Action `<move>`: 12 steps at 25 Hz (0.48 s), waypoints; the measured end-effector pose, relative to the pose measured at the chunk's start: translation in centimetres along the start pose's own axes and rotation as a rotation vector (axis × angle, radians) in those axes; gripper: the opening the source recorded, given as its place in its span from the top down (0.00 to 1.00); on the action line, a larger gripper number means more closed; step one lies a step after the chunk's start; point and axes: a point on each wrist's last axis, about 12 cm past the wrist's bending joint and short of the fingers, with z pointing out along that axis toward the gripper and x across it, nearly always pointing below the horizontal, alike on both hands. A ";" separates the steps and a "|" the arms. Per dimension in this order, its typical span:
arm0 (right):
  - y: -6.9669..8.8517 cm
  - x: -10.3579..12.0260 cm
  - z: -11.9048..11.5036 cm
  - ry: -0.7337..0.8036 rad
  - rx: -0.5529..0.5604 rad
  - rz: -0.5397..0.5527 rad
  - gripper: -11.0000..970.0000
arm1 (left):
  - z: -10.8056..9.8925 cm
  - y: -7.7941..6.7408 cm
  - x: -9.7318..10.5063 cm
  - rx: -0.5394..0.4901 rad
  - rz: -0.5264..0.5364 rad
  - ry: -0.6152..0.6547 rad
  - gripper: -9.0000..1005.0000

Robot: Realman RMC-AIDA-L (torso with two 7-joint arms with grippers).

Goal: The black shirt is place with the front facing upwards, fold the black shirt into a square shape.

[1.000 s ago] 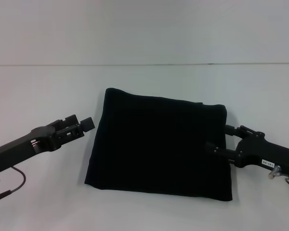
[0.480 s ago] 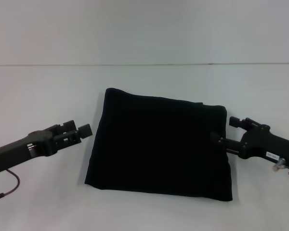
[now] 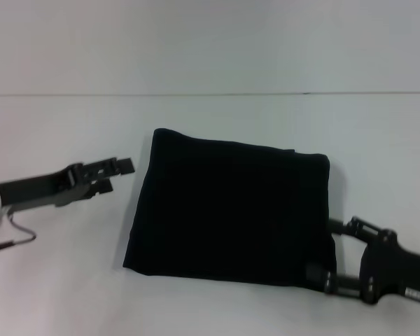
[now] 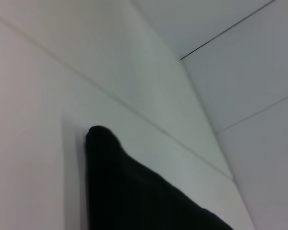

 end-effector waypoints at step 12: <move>2.4 2.3 -1.1 0.029 -0.025 -0.058 0.05 | 5.4 -0.7 -2.0 -0.150 -0.050 0.073 0.07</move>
